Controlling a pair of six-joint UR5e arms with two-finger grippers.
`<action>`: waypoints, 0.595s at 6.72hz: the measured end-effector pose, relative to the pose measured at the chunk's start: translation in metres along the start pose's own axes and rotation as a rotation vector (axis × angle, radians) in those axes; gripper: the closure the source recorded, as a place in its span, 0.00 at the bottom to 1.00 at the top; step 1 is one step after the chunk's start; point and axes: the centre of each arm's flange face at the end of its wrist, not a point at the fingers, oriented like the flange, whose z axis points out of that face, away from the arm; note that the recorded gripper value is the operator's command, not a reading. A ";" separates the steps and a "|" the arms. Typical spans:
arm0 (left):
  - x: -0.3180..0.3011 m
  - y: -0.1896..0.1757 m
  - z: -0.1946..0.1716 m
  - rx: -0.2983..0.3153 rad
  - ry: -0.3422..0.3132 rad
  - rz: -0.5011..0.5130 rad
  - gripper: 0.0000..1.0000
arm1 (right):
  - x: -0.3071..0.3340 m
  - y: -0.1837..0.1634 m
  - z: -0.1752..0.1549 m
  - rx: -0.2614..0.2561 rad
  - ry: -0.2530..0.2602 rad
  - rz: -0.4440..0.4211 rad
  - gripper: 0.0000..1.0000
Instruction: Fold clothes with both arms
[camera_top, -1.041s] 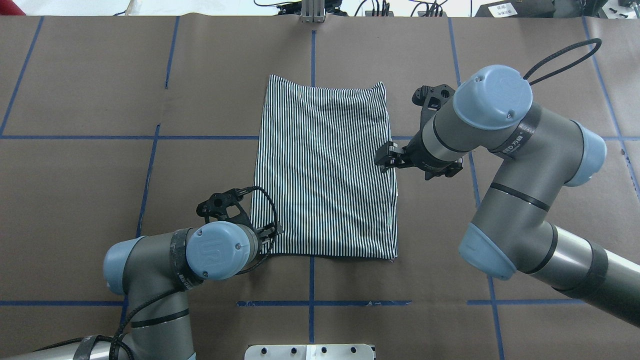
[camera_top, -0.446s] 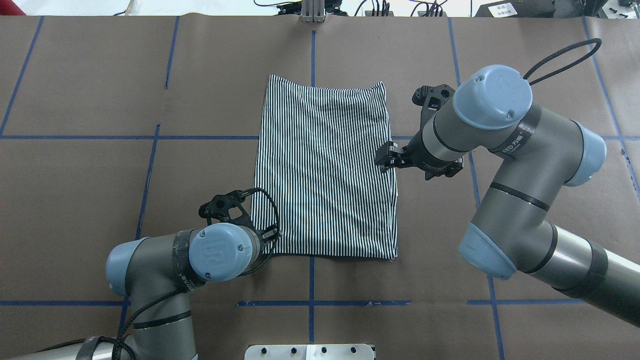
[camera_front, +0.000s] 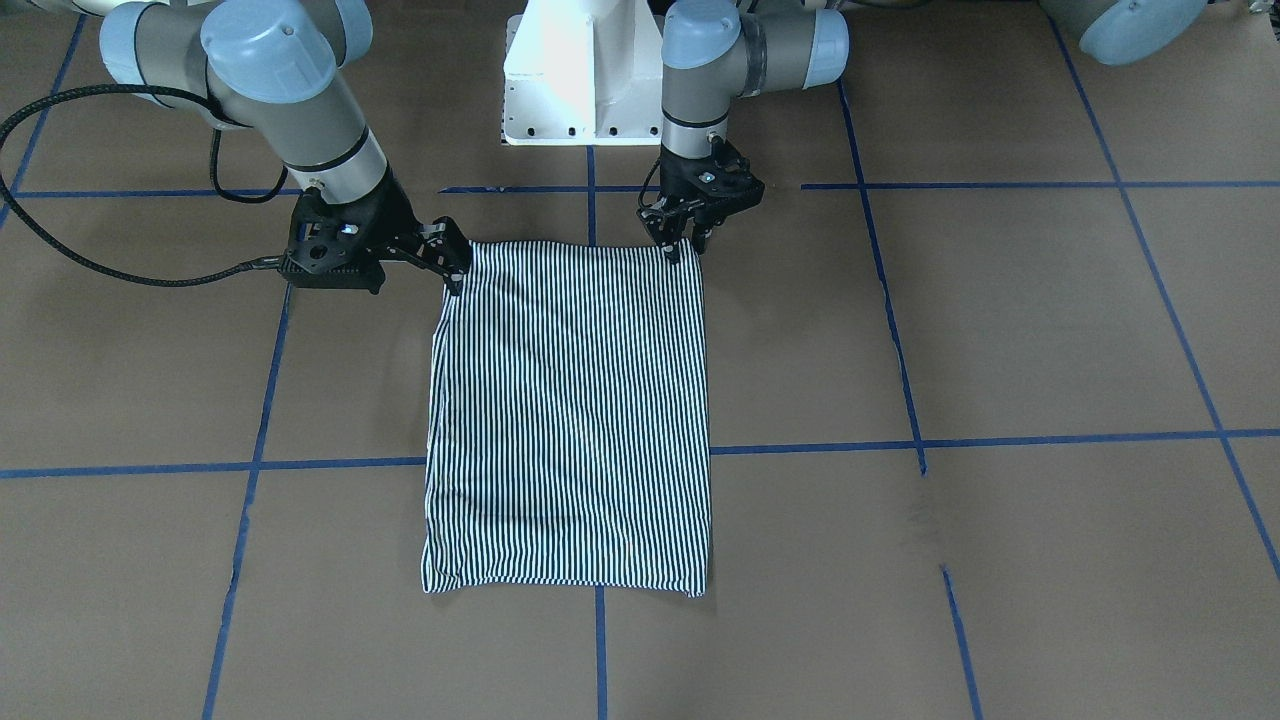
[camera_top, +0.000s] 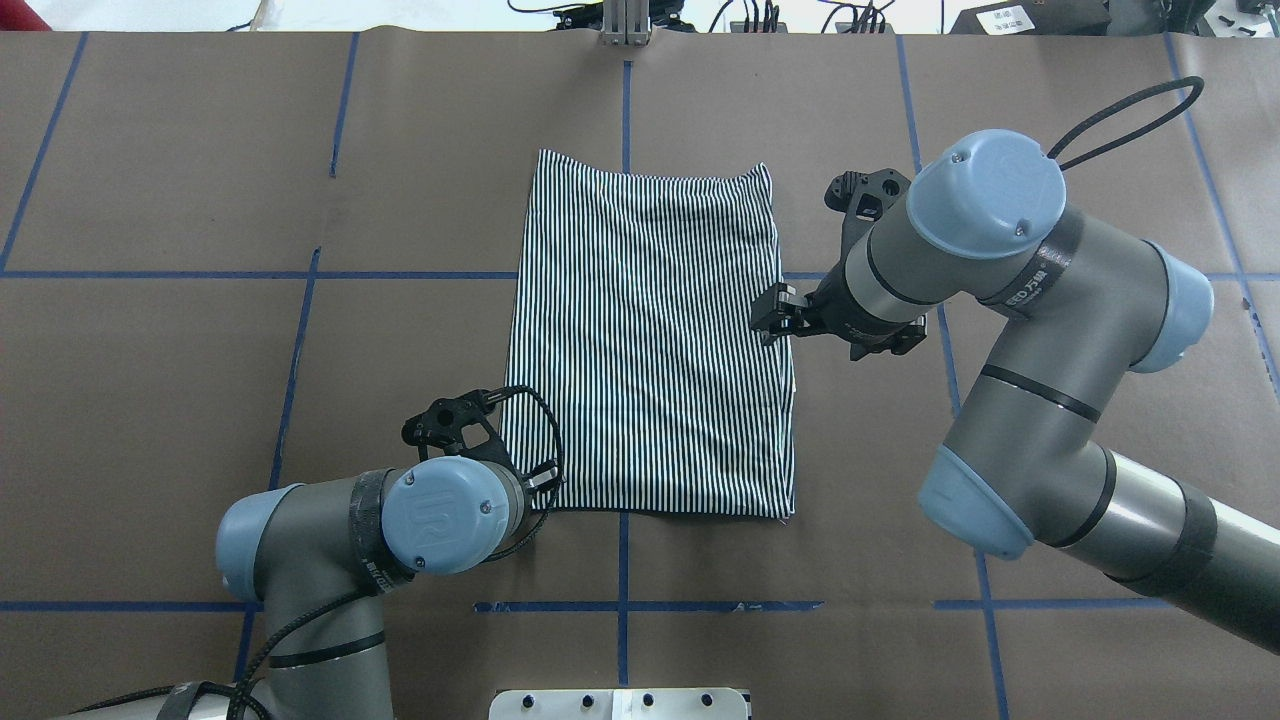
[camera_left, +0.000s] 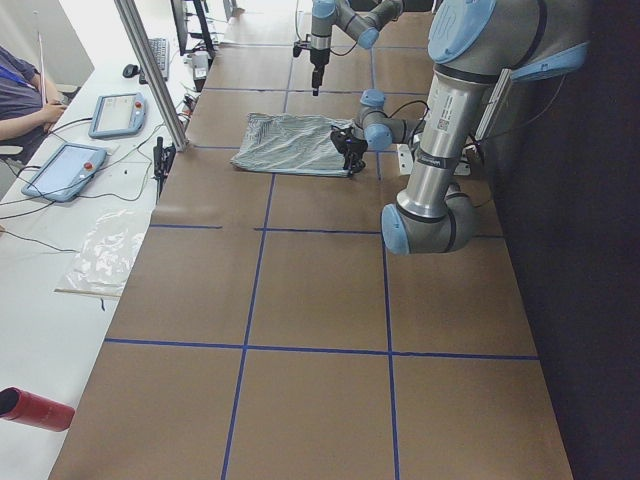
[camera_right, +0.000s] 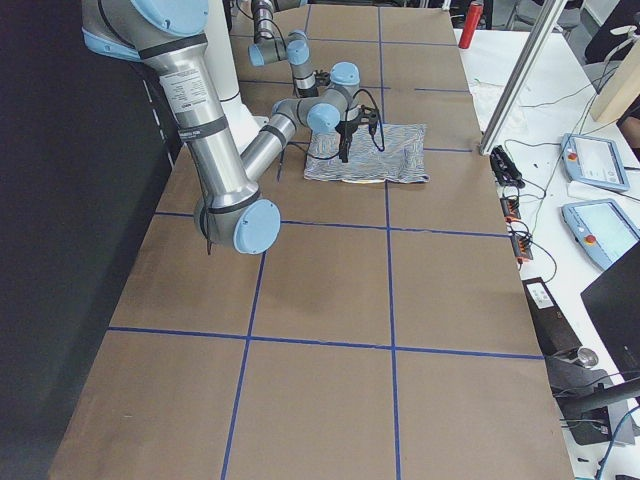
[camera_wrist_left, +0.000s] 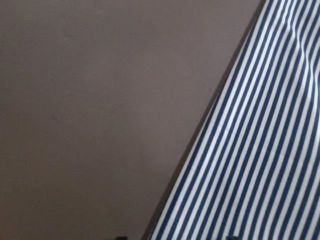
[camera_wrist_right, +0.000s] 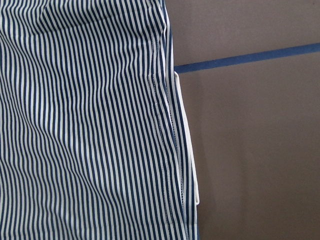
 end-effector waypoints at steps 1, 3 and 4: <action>0.000 0.001 0.000 -0.001 0.001 0.001 1.00 | 0.001 0.000 0.000 0.000 0.001 0.001 0.00; 0.001 0.000 -0.002 0.009 0.005 -0.008 1.00 | 0.004 0.000 0.003 -0.001 0.008 0.003 0.00; 0.002 0.000 -0.005 0.011 0.013 -0.008 1.00 | 0.005 0.001 0.003 -0.001 0.009 0.004 0.00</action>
